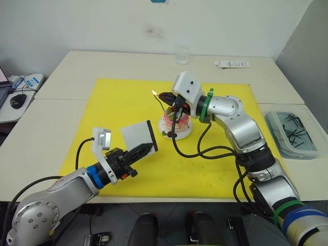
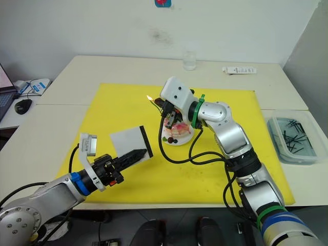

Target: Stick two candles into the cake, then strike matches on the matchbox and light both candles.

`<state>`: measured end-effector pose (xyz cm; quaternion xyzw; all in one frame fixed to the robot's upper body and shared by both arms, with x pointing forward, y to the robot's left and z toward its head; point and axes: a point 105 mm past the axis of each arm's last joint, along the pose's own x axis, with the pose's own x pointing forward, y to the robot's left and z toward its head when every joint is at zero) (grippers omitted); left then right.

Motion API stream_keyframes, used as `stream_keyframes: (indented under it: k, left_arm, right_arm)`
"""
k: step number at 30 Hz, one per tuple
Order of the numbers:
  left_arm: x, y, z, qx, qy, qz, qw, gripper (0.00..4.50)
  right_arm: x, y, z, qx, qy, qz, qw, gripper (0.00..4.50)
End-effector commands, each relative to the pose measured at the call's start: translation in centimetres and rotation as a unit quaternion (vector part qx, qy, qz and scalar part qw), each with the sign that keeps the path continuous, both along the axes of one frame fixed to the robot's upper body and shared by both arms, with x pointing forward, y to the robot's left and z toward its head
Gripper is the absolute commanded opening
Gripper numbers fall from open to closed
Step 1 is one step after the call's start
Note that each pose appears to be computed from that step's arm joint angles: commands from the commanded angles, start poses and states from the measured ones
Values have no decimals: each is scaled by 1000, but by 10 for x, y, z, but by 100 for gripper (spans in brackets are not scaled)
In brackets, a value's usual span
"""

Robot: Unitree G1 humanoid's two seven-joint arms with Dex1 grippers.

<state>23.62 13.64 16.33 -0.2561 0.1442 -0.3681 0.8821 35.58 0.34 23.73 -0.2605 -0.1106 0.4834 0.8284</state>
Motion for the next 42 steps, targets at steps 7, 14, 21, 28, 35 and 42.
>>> stream_keyframes:
  k: [7, 14, 21, 28, 35, 42]
  left_arm:
    - [-5, -4, 6, -1, -14, -20, 1000, 0]
    - [-4, -5, 7, -1, -16, -25, 1000, 0]
    - [-2, -7, 7, 0, -17, -32, 999, 0]
    - [-3, -15, 9, 1, -19, -59, 998, 0]
    - [1, -24, 13, 2, -30, -81, 996, 0]
    - [-2, -44, 15, 51, -85, -126, 987, 0]
  right_arm:
    - [-8, -3, 10, 0, -24, 1, 1000, 4]
    - [-8, -9, 14, 3, -28, -8, 1000, 4]
    - [-8, -12, 15, 4, -29, -16, 999, 4]
    - [-9, -21, 17, 9, -21, -21, 1000, 4]
    - [-16, -41, 14, 6, -7, -30, 1000, 4]
    - [-23, -75, 5, -6, 6, -73, 997, 4]
